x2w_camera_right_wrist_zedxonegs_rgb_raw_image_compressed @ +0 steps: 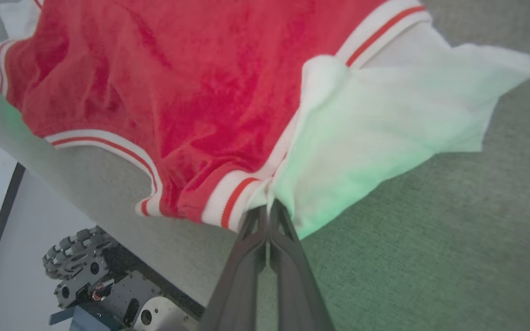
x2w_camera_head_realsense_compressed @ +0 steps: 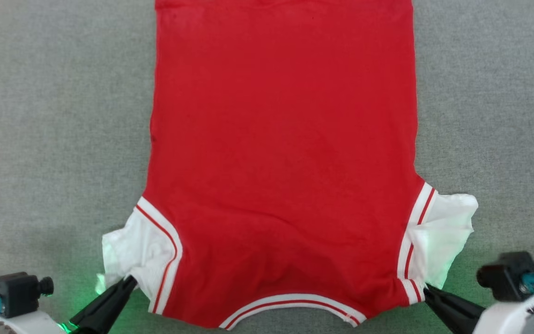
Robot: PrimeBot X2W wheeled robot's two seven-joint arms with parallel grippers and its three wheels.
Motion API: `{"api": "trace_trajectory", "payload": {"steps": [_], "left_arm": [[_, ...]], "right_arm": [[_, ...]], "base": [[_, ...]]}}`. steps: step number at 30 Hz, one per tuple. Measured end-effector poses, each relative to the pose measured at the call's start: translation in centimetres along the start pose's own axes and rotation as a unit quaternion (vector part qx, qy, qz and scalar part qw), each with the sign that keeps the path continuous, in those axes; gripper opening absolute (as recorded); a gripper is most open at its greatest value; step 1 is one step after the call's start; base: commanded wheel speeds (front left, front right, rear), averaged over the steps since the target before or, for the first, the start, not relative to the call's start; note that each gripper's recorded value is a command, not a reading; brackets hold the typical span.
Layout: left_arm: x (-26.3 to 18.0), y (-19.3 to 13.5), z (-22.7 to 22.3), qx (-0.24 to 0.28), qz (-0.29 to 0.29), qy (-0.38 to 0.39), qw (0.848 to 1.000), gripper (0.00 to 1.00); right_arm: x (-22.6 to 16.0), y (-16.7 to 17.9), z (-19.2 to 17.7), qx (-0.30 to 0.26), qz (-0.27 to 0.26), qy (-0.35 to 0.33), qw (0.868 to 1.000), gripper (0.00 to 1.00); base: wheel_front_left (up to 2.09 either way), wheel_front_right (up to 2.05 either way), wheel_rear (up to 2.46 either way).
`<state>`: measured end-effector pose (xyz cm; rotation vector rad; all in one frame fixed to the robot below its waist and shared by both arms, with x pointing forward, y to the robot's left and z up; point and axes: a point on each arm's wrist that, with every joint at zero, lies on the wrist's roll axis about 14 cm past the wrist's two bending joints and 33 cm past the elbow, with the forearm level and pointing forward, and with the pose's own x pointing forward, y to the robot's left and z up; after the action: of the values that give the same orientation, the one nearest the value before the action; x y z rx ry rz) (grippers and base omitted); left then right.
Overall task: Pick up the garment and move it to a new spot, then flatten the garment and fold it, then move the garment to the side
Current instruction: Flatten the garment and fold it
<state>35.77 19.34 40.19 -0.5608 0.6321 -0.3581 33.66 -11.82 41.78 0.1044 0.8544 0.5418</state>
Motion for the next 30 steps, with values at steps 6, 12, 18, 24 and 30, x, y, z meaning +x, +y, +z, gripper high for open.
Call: {"api": "trace_trajectory", "payload": {"steps": [6,12,18,24,30], "left_arm": [[1.3,1.1,-1.5,-0.006,0.012,0.021,1.0,0.0],[2.1,2.1,-2.3,0.0,0.021,0.032,0.999,0.0],[2.6,2.3,-2.1,0.003,0.02,0.032,0.999,0.0],[3.0,1.8,-1.6,0.008,0.01,0.022,1.0,0.0],[3.3,0.8,-1.1,0.019,-0.005,0.008,1.0,0.0]], "right_arm": [[2.1,-1.9,-2.7,-0.005,-0.011,0.054,0.998,0.0],[3.5,-2.0,-3.5,-0.013,-0.004,0.053,0.998,0.0],[3.4,-1.8,-2.8,-0.003,-0.001,0.027,1.0,1.0],[0.9,-1.7,1.9,-0.011,-0.005,-0.039,0.999,1.0],[-1.6,-3.3,8.2,-0.051,-0.038,-0.082,0.995,1.0]], "base": [[0.0,0.0,0.0],[0.0,0.0,0.0],[0.0,0.0,0.0],[0.0,0.0,0.0],[0.0,0.0,0.0]]}}
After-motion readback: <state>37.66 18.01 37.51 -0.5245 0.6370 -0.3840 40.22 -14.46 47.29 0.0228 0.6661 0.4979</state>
